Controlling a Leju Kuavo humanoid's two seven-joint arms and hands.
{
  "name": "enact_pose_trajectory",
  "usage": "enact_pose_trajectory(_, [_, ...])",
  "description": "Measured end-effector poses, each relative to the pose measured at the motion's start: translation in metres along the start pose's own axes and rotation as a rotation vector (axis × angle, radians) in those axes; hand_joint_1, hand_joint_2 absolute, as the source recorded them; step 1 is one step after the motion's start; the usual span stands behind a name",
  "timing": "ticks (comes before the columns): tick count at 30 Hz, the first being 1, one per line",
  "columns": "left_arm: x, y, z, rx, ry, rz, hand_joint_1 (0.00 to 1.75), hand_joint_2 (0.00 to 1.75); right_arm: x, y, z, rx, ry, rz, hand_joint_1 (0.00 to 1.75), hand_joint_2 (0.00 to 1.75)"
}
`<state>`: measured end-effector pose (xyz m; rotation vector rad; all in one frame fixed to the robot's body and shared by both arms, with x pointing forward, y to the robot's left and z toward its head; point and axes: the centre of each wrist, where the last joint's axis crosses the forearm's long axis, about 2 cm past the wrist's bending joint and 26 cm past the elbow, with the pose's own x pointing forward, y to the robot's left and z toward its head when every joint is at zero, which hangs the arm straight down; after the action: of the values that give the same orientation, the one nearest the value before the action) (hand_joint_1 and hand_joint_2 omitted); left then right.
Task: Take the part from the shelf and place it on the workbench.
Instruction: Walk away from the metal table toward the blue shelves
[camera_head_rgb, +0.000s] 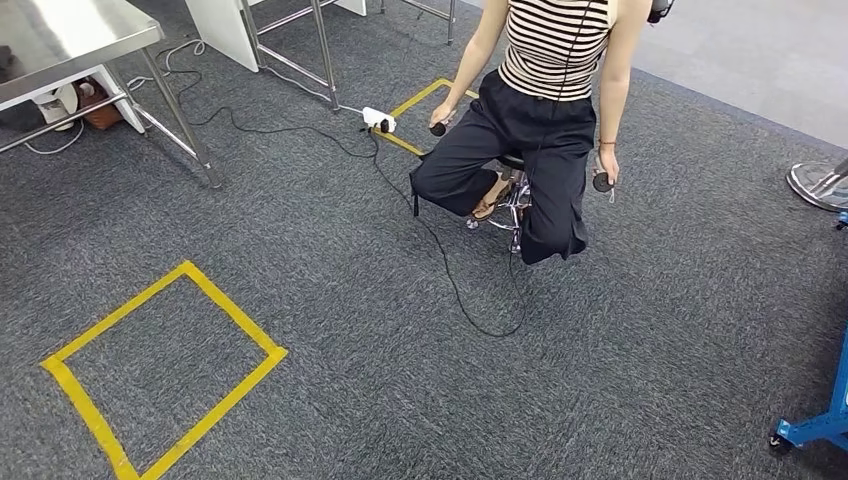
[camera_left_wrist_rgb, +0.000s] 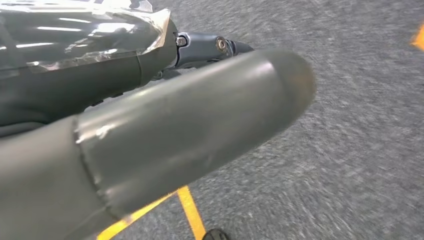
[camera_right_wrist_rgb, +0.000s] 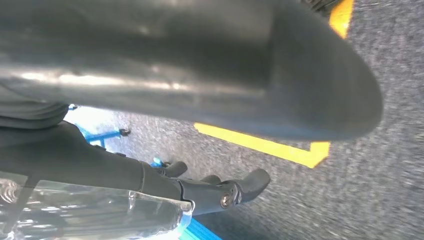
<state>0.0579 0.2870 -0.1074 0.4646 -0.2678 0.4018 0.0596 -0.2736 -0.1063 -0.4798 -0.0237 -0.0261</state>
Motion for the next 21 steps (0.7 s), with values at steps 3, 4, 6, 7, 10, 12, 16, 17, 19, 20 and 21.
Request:
enact_pose_trajectory(3, [0.0015, -0.0013, 0.0003, -0.001, -0.002, 0.001, 0.0, 0.0, -0.0027, 0.0, -0.0004, 0.0, 0.009, 0.002, 0.0, 0.0])
enact_pose_trajectory(4, [0.0015, -0.0012, 0.0003, -0.001, -0.002, 0.0, 0.0, 0.0, -0.0023, 0.0001, -0.0003, 0.0, 0.01, 0.002, 0.0, 0.0])
enact_pose_trajectory(6, [0.0004, -0.0003, 0.0001, 0.0, -0.002, -0.004, 0.0, 0.0, -0.0004, 0.0006, 0.0003, 0.002, 0.015, -0.001, 0.0, 0.0])
enact_pose_trajectory(7, [-0.0002, 0.0, 0.0001, 0.0, -0.002, -0.007, 0.0, 0.0, 0.0, 0.0006, 0.0003, 0.002, 0.019, -0.001, 0.0, 0.0])
enact_pose_trajectory(10, [0.0003, -0.0004, 0.0001, -0.003, -0.005, -0.011, 0.0, 0.0, -0.002, 0.0005, 0.0, 0.001, 0.03, -0.002, 0.0, 0.0])
enact_pose_trajectory(12, [0.0007, -0.0009, 0.0003, -0.005, -0.006, -0.012, 0.0, 0.0, -0.0019, 0.0002, -0.0001, 0.0, 0.033, -0.004, 0.0, 0.0])
enact_pose_trajectory(16, [0.0022, -0.0018, 0.0003, -0.016, -0.021, -0.035, 0.0, 0.0, 0.0001, 0.0001, 0.0001, -0.002, 0.042, -0.018, 0.0, 0.0])
enact_pose_trajectory(17, [0.0033, -0.0025, 0.0004, -0.022, -0.027, -0.042, 0.0, 0.0, -0.0004, 0.0, 0.0, -0.002, 0.047, -0.023, 0.0, 0.0])
enact_pose_trajectory(19, [0.0051, -0.0038, 0.0006, -0.032, -0.037, -0.053, 0.0, 0.0, -0.0015, -0.0002, -0.0002, -0.004, 0.056, -0.035, 0.0, 0.0])
enact_pose_trajectory(20, [0.0053, -0.0041, 0.0007, -0.035, -0.04, -0.058, 0.0, 0.0, -0.0017, -0.0004, -0.0003, -0.006, 0.06, -0.041, 0.0, 0.0])
enact_pose_trajectory(21, [0.005, -0.004, 0.0007, -0.037, -0.043, -0.064, 0.0, 0.0, -0.0018, -0.0002, -0.0002, -0.007, 0.063, -0.048, 0.0, 0.0])
